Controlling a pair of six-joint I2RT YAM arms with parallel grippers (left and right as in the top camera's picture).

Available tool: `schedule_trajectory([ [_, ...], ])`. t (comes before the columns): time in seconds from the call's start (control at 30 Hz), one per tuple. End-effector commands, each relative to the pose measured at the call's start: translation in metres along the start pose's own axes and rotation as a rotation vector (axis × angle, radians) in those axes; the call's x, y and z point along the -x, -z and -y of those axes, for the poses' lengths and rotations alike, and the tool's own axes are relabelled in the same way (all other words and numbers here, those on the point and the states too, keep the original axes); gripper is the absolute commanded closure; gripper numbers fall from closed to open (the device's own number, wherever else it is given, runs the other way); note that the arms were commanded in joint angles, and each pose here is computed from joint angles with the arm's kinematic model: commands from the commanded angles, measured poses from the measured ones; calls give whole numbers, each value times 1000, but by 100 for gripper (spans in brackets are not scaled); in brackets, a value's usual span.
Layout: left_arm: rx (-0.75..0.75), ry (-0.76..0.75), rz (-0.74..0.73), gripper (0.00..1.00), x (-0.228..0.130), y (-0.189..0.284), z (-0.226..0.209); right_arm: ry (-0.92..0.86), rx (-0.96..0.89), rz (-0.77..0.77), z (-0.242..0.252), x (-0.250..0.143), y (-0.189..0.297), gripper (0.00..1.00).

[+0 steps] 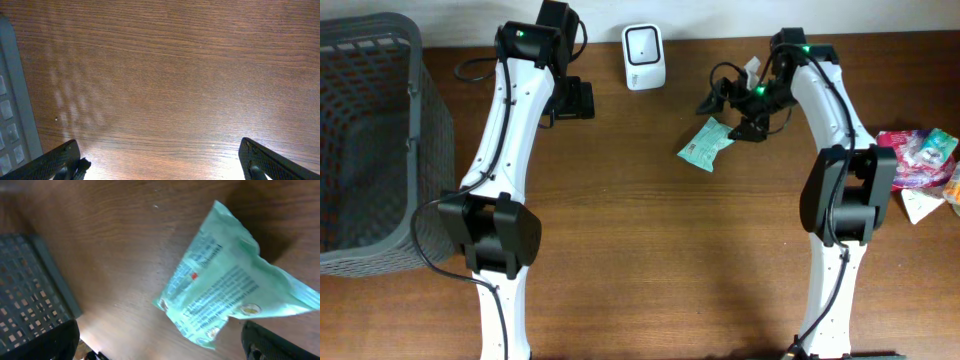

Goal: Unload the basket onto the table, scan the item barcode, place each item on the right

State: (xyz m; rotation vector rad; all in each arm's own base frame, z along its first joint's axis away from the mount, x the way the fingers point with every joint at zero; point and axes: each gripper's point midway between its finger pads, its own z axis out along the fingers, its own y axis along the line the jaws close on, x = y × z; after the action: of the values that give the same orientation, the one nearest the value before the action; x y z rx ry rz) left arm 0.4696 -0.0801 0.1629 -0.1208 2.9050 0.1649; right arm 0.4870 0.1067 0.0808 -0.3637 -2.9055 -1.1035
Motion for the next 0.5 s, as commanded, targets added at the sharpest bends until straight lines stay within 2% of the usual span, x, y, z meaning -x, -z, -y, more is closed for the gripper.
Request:
schedule_trajectory([
  [0.0, 6, 6, 5, 1, 2, -1, 2, -17, -18, 33, -7, 0, 18, 1],
  [0.1, 6, 5, 5, 1, 2, -1, 2, -49, -95, 10, 7, -8, 18, 1],
  [0.2, 6, 5, 5, 1, 2, -1, 2, -89, -317, 8, 50, -15, 23, 1],
  [0.47, 6, 4, 5, 1, 2, -1, 2, -91, -311, 3, 51, -15, 19, 1],
])
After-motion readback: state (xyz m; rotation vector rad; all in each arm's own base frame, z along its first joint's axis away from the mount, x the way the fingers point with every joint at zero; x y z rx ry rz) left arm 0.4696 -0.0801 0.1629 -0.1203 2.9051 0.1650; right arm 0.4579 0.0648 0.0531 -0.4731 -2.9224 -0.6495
